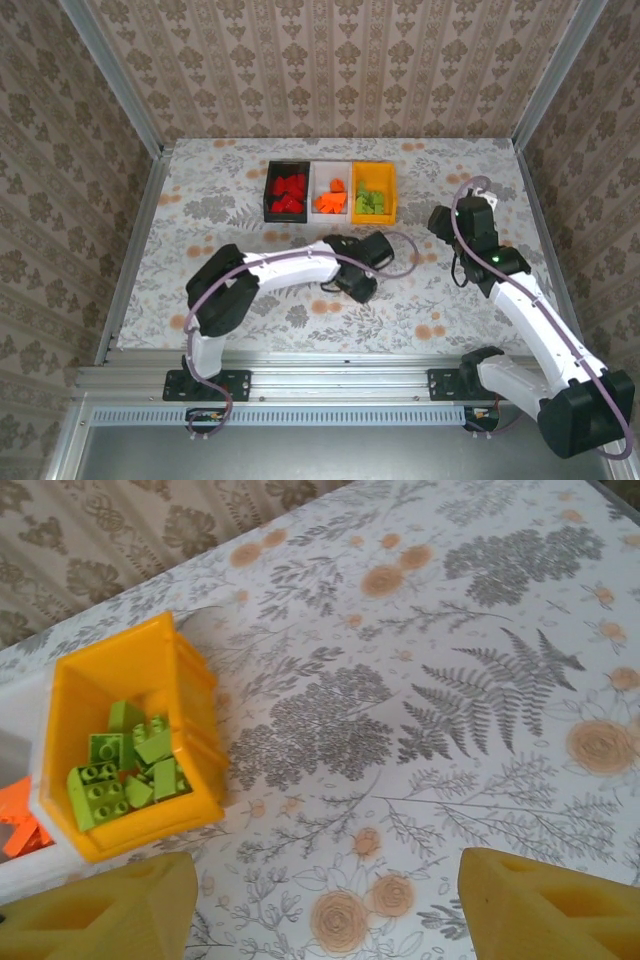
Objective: Sort the legos into containers by color
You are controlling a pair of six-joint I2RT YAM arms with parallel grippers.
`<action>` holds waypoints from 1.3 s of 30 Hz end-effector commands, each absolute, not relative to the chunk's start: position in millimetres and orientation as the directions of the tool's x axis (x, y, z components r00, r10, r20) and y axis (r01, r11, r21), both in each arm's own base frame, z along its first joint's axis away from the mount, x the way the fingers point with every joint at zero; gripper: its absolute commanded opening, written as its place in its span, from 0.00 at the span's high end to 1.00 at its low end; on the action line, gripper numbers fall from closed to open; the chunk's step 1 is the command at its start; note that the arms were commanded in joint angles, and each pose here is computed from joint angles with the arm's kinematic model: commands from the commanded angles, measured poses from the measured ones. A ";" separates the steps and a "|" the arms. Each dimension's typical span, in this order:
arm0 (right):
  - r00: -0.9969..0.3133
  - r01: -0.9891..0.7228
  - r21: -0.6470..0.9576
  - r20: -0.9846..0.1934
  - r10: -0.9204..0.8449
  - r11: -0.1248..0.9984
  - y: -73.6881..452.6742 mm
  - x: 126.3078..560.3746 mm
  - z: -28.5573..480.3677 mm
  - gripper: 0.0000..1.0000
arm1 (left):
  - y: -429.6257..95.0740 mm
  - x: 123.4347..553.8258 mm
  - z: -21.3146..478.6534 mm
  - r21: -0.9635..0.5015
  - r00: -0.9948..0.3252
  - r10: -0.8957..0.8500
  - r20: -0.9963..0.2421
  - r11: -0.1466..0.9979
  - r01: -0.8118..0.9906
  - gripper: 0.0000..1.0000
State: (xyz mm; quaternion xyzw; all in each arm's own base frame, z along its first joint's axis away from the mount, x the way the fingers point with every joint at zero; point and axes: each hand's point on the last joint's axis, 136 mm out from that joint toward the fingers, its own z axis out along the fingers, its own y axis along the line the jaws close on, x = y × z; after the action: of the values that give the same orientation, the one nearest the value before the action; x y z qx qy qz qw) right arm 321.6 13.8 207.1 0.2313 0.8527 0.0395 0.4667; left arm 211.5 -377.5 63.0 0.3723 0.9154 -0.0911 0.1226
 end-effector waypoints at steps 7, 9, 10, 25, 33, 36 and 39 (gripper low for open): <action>-0.413 0.398 0.385 -0.735 0.537 0.833 11.8 310.3 190.6 0.27 | -345.1 395.1 166.8 -0.062 -0.727 0.407 -0.553 0.850 0.524 0.73; -0.432 0.396 0.376 -0.729 0.531 0.838 12.9 308.0 186.9 0.27 | -343.8 423.4 167.8 -0.068 -0.735 0.379 -0.562 0.865 0.498 0.73; -0.442 0.393 0.371 -0.727 0.526 0.842 13.4 306.6 185.6 0.27 | -344.0 436.4 167.3 -0.074 -0.739 0.368 -0.565 0.869 0.490 0.74; -0.504 0.347 0.335 -0.721 0.475 0.876 20.5 303.9 177.0 0.26 | -347.2 489.3 120.2 -0.112 -0.797 0.324 -0.510 0.894 0.434 0.61; -0.550 0.289 0.356 -0.698 0.459 0.889 35.3 310.0 175.6 0.25 | -348.4 485.9 155.9 -0.134 -0.768 0.314 -0.558 0.879 0.457 0.24; -0.545 0.269 0.367 -0.704 0.455 0.890 37.7 309.6 181.1 0.24 | -346.4 474.9 193.4 -0.140 -0.734 0.309 -0.605 0.866 0.480 0.12; -0.526 0.207 0.396 -0.726 0.443 0.895 46.3 308.6 196.7 0.23 | -333.6 455.5 234.9 -0.113 -0.679 0.297 -0.671 0.865 0.489 0.02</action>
State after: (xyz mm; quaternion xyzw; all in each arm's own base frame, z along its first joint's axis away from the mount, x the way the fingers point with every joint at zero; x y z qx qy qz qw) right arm 308.7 36.3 175.8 0.2140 0.8731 0.1037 0.4256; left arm 470.2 -342.0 148.2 0.2124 0.9341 -0.1215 0.2600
